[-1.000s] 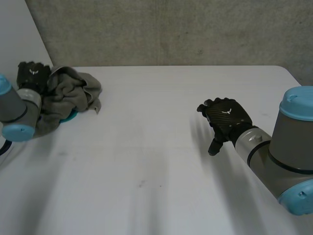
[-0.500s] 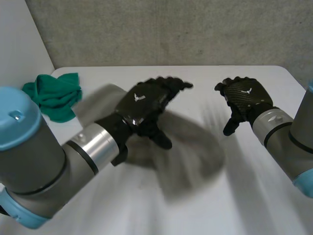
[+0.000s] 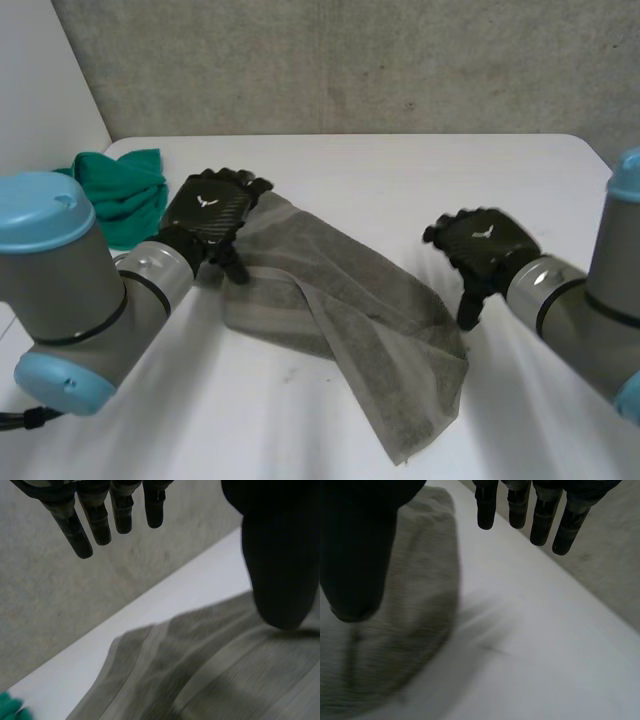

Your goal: Fold the laundry.

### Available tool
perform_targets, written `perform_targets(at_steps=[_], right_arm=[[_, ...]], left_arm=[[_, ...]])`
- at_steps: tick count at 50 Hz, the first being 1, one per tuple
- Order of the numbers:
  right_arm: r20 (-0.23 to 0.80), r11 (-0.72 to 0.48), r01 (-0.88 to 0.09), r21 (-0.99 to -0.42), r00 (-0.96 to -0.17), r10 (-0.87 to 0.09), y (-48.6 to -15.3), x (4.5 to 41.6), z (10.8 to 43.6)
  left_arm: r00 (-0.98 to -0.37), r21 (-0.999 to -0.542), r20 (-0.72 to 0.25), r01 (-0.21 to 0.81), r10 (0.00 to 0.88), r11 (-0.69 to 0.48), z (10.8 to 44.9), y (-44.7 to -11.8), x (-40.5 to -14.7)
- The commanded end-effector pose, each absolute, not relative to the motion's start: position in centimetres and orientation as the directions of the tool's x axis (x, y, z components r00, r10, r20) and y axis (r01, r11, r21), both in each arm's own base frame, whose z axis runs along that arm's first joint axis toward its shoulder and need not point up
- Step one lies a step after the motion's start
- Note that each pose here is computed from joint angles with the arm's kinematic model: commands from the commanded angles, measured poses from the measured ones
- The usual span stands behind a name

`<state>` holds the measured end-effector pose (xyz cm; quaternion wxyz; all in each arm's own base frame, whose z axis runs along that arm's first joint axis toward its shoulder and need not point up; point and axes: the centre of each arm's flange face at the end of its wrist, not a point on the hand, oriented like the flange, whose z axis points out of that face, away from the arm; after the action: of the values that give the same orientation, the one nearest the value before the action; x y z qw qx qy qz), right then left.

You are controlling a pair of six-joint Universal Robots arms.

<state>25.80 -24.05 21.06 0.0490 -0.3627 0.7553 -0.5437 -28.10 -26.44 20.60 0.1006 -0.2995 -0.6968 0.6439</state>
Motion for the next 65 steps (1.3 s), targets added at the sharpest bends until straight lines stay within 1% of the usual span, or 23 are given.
perform_targets(at_steps=[1,5,13,21,28,29,32,33,36,37,39,41,43,44,46,50,52,53,54,56,57,61,65], right_arm=[[0.166,0.258,-0.410,-0.875,-0.754,-0.636,-21.1,27.0,19.4],[0.172,0.247,-0.412,-0.877,-0.750,-0.639,-20.9,27.2,18.7],[0.211,0.226,-0.446,-0.866,-0.736,-0.643,-21.0,26.9,17.9],[0.232,0.229,-0.483,-0.845,-0.718,-0.656,-20.2,26.3,17.1],[0.243,0.241,-0.454,-0.858,-0.771,-0.588,-22.0,24.1,17.9],[0.246,0.238,-0.449,-0.861,-0.778,-0.579,-22.2,23.9,18.1],[0.259,0.216,-0.426,-0.878,-0.804,-0.535,-23.2,23.1,19.5],[0.262,0.210,-0.420,-0.883,-0.812,-0.522,-23.5,22.8,19.8],[0.278,0.182,-0.391,-0.902,-0.849,-0.449,-25.0,21.3,21.6],[0.282,0.174,-0.385,-0.907,-0.858,-0.430,-25.4,20.9,22.1],[0.287,0.153,-0.366,-0.918,-0.879,-0.381,-26.2,19.8,23.1],[0.289,0.143,-0.356,-0.923,-0.890,-0.353,-26.7,19.2,23.7],[0.293,0.127,-0.348,-0.929,-0.900,-0.323,-27.2,18.4,24.2],[0.295,0.122,-0.346,-0.930,-0.902,-0.315,-27.4,18.3,24.4],[0.292,0.123,-0.343,-0.931,-0.904,-0.314,-27.5,18.1,24.4],[0.286,0.131,-0.346,-0.929,-0.896,-0.339,-27.1,18.4,24.0],[0.281,0.135,-0.349,-0.927,-0.888,-0.363,-26.9,18.7,23.7],[0.281,0.137,-0.351,-0.926,-0.885,-0.372,-26.8,18.9,23.6],[0.277,0.137,-0.351,-0.926,-0.881,-0.383,-26.7,19.1,23.5],[0.255,0.146,-0.346,-0.927,-0.865,-0.432,-25.9,20.1,23.1],[0.248,0.150,-0.348,-0.926,-0.856,-0.454,-25.5,20.6,23.0],[0.208,0.168,-0.355,-0.920,-0.803,-0.558,-23.7,23.6,21.7],[0.124,0.200,-0.333,-0.921,-0.740,-0.661,-21.6,27.7,20.2]], left_arm=[[-0.753,-0.901,-0.341,0.432,0.563,0.033,17.1,-28.9,-27.3],[-0.730,-0.881,-0.315,0.463,0.606,0.099,15.6,-28.4,-27.4],[-0.718,-0.867,-0.309,0.482,0.623,0.126,14.1,-28.7,-27.8],[-0.708,-0.877,-0.321,0.472,0.629,0.084,13.9,-30.2,-29.5],[-0.690,-0.893,-0.350,0.450,0.634,-0.004,15.4,-29.8,-32.6],[-0.680,-0.899,-0.355,0.436,0.641,-0.036,16.2,-28.9,-33.9],[-0.665,-0.910,-0.362,0.402,0.653,-0.095,17.4,-27.5,-36.0],[-0.653,-0.919,-0.368,0.362,0.662,-0.154,18.5,-26.3,-37.6],[-0.641,-0.932,-0.362,0.274,0.677,-0.239,20.2,-24.4,-39.8],[-0.642,-0.939,-0.340,0.196,0.687,-0.282,21.6,-23.3,-41.0],[-0.643,-0.948,-0.297,0.111,0.706,-0.297,22.6,-22.2,-42.0],[-0.618,-0.962,-0.232,0.030,0.751,-0.273,22.3,-20.6,-43.2],[-0.586,-0.971,-0.192,0.001,0.787,-0.237,21.3,-19.3,-44.2],[-0.550,-0.977,-0.176,-0.002,0.816,-0.213,20.2,-18.1,-44.9],[-0.528,-0.977,-0.184,0.009,0.829,-0.211,19.4,-17.2,-45.4],[-0.534,-0.974,-0.214,0.050,0.818,-0.222,18.8,-17.0,-45.0],[-0.575,-0.967,-0.246,0.084,0.780,-0.242,18.9,-18.4,-44.0],[-0.608,-0.962,-0.261,0.101,0.750,-0.253,19.3,-19.6,-43.2],[-0.672,-0.955,-0.284,0.133,0.684,-0.265,20.1,-22.1,-41.5],[-0.729,-0.951,-0.298,0.169,0.617,-0.259,20.5,-24.4,-39.6],[-0.775,-0.950,-0.301,0.195,0.556,-0.243,20.9,-26.0,-37.7],[-0.813,-0.953,-0.295,0.211,0.502,-0.219,21.7,-26.7,-35.4],[-0.850,-0.954,-0.295,0.239,0.437,-0.179,21.9,-27.9,-31.8]])
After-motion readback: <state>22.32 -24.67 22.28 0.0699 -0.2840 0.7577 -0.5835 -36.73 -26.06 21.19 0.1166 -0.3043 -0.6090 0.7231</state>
